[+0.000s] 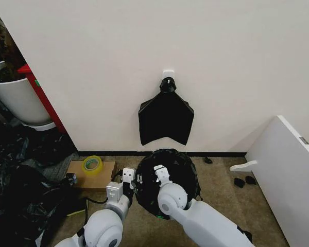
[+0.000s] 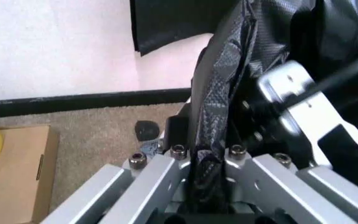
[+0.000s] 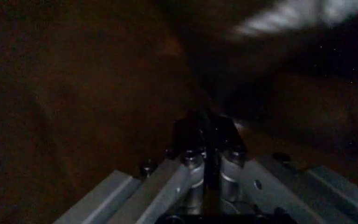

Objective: Place the garbage bag over the trash bin.

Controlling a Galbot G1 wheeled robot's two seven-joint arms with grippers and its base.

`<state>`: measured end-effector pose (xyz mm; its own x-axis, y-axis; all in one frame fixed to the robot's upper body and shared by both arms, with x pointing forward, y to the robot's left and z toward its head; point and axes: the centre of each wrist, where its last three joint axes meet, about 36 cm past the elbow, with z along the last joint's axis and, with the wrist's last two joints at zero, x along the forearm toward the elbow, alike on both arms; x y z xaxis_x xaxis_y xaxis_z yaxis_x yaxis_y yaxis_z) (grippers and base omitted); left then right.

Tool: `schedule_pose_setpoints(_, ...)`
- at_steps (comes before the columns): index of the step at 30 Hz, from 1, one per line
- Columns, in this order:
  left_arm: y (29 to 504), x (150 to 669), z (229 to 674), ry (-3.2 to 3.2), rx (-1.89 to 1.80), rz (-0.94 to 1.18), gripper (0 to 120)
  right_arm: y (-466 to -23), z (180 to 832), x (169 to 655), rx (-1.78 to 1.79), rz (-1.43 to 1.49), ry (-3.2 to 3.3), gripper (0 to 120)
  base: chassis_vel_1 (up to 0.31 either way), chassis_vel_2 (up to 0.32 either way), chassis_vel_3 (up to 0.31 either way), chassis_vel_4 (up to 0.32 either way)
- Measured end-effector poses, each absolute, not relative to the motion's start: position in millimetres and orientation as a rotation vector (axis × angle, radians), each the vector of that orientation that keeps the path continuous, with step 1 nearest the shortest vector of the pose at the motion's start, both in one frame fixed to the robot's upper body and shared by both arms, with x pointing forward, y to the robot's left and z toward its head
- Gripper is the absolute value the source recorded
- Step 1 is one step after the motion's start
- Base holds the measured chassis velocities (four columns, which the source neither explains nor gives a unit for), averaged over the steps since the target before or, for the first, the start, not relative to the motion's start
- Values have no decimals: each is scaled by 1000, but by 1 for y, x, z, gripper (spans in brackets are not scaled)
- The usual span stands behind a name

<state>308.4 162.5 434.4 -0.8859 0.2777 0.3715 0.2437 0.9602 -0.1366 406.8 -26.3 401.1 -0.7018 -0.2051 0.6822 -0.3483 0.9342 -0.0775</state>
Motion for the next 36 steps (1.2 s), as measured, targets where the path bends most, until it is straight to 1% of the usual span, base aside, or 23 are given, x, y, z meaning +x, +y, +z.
schedule_pose_setpoints(6, 164, 308, 437, -2722, -386, 120, 1, -41, 391, 421, 336, 309, -2371, 0, 0, 0, 0, 0)
schedule_pose_setpoints(10, 164, 309, 439, -2728, -387, 126, 1, -47, 385, 407, 353, 327, -2340, 0, 0, 0, 0, 0)
schedule_pose_setpoints(13, 163, 310, 439, -2728, -396, 137, 1, -39, 387, 393, 402, 287, -2309, 0, 0, 0, 0, 0)
schedule_pose_setpoints(15, 163, 310, 439, -2727, -403, 141, 1, -36, 388, 392, 417, 274, -2306, 0, 0, 0, 0, 0)
schedule_pose_setpoints(18, 164, 308, 440, -2722, -414, 153, 1, -30, 389, 398, 436, 248, -2309, 0, 0, 0, 0, 0)
schedule_pose_setpoints(22, 170, 305, 441, -2717, -433, 153, 1, -25, 397, 420, 411, 179, -2342, 0, 0, 0, 0, 0)
schedule_pose_setpoints(26, 171, 304, 443, -2724, -438, 160, 1, -35, 392, 426, 372, 204, -2329, 0, 0, 0, 0, 0)
schedule_pose_setpoints(29, 170, 304, 443, -2732, -438, 166, 1, -40, 384, 410, 385, 224, -2294, 0, 0, 0, 0, 0)
schedule_pose_setpoints(31, 170, 304, 443, -2732, -438, 166, 1, -40, 384, 410, 386, 223, -2293, 0, 0, 0, 0, 0)
schedule_pose_setpoints(33, 170, 304, 443, -2734, -441, 168, 1, -34, 386, 400, 415, 211, -2283, 0, 0, 0, 0, 0)
schedule_pose_setpoints(36, 170, 304, 444, -2736, -444, 170, 1, -26, 391, 399, 442, 184, -2283, 0, 0, 0, 0, 0)
